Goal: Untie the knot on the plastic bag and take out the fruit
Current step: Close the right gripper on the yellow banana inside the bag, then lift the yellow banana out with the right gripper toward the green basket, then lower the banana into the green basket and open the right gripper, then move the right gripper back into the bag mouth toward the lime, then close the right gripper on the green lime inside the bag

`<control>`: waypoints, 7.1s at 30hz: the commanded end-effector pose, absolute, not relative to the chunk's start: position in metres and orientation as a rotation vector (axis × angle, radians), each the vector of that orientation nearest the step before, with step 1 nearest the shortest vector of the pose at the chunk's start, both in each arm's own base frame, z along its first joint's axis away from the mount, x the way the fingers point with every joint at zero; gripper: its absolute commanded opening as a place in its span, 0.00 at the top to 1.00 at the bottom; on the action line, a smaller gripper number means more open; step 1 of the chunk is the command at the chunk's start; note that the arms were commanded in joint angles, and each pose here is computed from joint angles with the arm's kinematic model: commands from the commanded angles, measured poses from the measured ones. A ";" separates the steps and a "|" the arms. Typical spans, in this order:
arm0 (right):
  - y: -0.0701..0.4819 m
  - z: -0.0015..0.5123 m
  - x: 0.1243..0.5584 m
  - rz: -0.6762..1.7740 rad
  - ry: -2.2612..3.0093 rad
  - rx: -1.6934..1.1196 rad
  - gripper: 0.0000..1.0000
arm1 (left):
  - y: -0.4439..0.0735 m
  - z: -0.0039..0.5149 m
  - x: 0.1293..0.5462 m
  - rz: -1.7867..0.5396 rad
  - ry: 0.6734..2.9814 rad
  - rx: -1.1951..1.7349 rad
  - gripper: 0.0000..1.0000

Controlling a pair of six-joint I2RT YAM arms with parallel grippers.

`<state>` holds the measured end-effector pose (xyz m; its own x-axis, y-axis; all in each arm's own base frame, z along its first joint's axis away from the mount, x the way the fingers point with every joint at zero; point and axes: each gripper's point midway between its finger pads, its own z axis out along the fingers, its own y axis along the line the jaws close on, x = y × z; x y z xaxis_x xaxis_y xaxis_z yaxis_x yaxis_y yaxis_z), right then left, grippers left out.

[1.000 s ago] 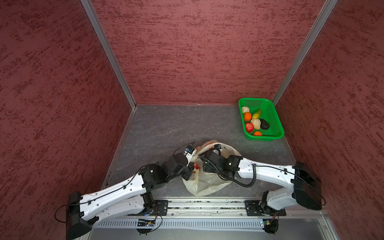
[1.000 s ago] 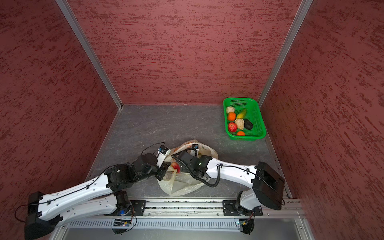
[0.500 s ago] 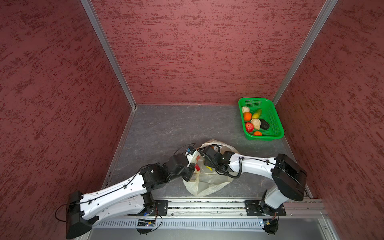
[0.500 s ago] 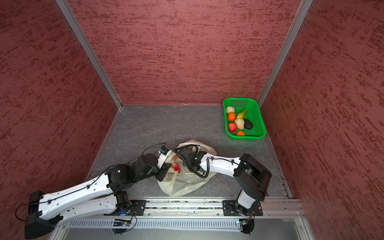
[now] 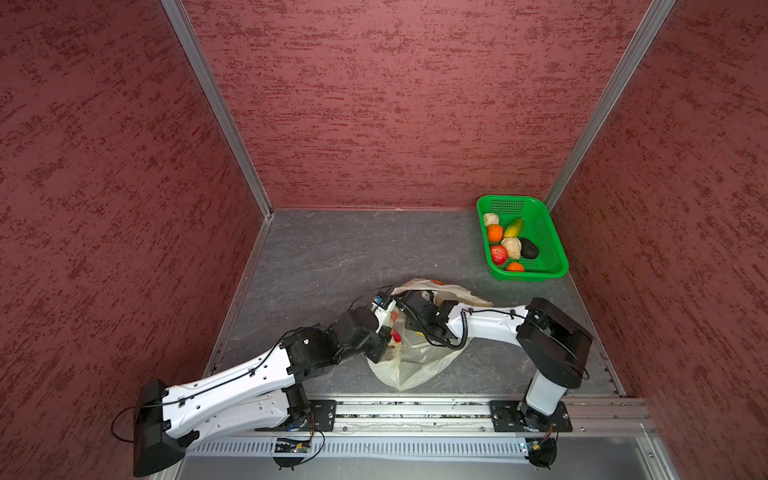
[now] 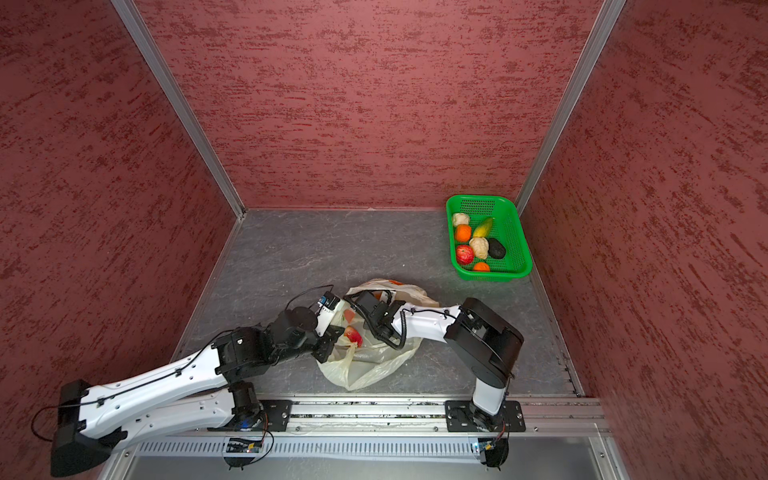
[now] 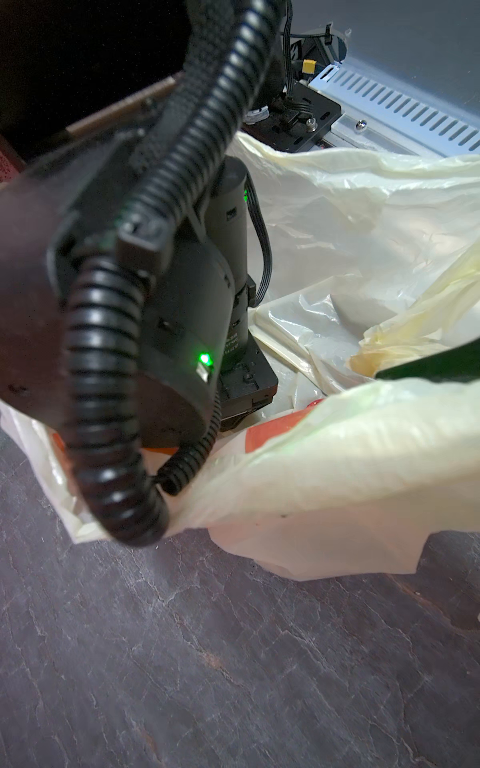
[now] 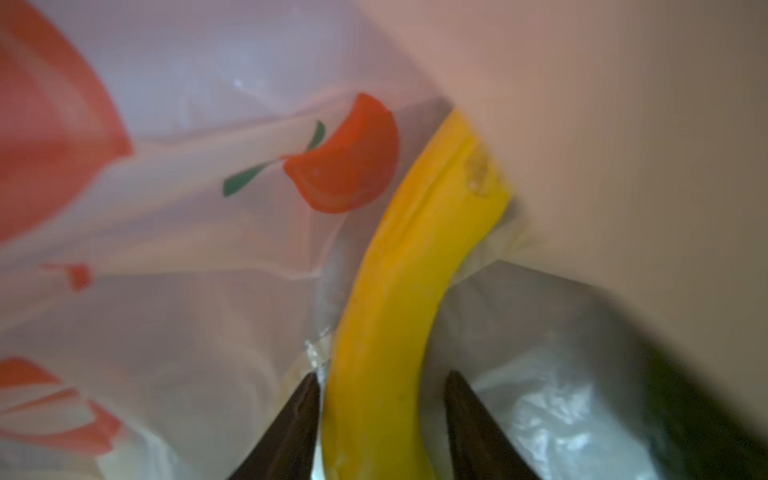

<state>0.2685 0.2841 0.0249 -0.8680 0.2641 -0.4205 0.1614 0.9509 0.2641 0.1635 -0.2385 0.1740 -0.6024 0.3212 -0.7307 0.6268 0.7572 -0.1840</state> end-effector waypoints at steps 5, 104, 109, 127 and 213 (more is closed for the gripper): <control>0.295 0.042 0.274 0.379 2.618 0.305 0.70 | -0.246 0.186 0.165 -0.596 2.210 0.710 1.00; -0.090 0.140 0.497 0.217 2.233 0.855 0.81 | -0.223 0.192 0.188 -0.464 2.205 0.579 1.00; -0.111 0.127 0.498 0.102 2.243 0.901 0.57 | -0.223 0.192 0.187 -0.459 2.205 0.576 1.00; -0.089 0.190 0.468 0.178 2.171 0.820 0.23 | -0.228 0.196 0.188 -0.468 2.187 0.593 1.00; 0.251 0.125 0.159 0.600 2.649 -0.050 0.13 | -0.275 0.241 0.165 -0.727 2.157 0.696 1.00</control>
